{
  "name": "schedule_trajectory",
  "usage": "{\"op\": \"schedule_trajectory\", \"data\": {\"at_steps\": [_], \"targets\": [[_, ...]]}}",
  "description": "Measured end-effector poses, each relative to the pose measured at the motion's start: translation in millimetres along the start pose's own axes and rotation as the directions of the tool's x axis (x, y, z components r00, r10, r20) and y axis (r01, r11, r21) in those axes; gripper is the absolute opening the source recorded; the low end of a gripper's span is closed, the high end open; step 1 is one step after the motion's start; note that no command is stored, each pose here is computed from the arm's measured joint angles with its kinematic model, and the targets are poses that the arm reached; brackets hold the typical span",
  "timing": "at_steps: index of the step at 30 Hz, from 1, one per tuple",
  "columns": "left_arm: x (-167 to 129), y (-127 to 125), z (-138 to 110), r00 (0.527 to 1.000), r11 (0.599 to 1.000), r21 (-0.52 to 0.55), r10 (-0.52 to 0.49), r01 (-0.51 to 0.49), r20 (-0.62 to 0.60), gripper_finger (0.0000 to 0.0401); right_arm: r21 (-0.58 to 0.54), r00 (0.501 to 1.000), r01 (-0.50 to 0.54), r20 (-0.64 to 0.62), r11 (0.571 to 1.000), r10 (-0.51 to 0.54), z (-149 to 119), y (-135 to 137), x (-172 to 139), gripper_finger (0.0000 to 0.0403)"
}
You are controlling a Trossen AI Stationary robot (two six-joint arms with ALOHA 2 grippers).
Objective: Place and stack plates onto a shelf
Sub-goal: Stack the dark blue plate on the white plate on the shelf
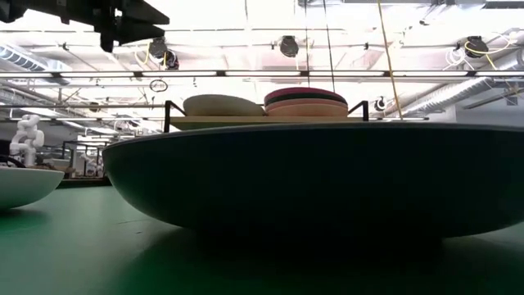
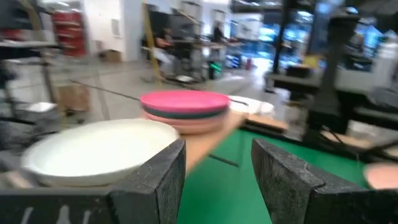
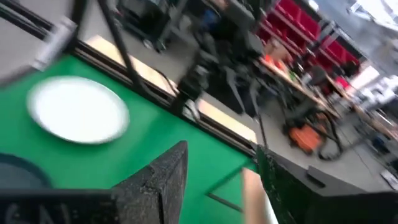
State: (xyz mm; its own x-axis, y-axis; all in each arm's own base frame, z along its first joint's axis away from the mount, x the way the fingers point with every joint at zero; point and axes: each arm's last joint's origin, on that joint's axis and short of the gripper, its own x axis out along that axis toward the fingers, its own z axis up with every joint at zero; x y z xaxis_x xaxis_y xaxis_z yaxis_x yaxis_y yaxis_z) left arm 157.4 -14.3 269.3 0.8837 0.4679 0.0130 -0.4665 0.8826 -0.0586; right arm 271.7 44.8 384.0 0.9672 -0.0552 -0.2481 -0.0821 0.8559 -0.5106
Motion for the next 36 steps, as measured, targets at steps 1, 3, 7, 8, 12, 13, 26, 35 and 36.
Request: {"op": "schedule_trajectory", "data": {"at_steps": [1,3,7,8,12,13,26,35,36], "targets": [[1,-2,-2,0.999,0.999,0.003,-0.033,0.033,-0.010,0.0188,0.007,1.000,-0.010,0.024,1.000,0.010,-2,6,-6,0.0173],[2,-6,-4,0.993,0.994,0.011,-0.111,0.111,-0.027,0.0188,0.012,0.997,-0.021,0.076,1.000,0.020,-6,16,-17,0.0173],[5,-21,-11,0.963,0.968,0.109,-0.204,0.225,-0.173,0.0188,0.026,0.983,0.012,0.184,1.000,-0.017,-16,31,-34,0.0173],[6,-26,-12,0.949,0.959,0.142,-0.207,0.245,-0.239,0.0188,0.031,0.978,0.028,0.207,0.999,-0.034,-18,34,-37,0.0173],[13,-48,-12,0.867,0.911,0.251,-0.183,0.326,-0.464,0.0188,0.028,0.959,0.089,0.267,0.996,-0.094,-28,40,-47,0.0173],[14,-54,-13,0.842,0.891,0.280,-0.177,0.357,-0.510,0.0188,0.021,0.957,0.102,0.271,0.995,-0.104,-30,41,-48,0.0173],[16,-117,-67,0.579,0.683,0.289,-0.239,0.670,-0.779,0.0188,0.013,0.964,0.127,0.234,0.992,-0.127,-38,47,-45,0.0174],[-1,-127,-79,0.426,0.738,0.078,-0.297,0.670,-0.855,0.0188,0.014,0.964,0.127,0.234,0.992,-0.126,-38,47,-45,0.0174],[-3,-126,-80,0.407,0.753,0.058,-0.287,0.655,-0.867,0.0188,0.015,0.964,0.126,0.234,0.992,-0.126,-37,47,-45,0.0174]]}}
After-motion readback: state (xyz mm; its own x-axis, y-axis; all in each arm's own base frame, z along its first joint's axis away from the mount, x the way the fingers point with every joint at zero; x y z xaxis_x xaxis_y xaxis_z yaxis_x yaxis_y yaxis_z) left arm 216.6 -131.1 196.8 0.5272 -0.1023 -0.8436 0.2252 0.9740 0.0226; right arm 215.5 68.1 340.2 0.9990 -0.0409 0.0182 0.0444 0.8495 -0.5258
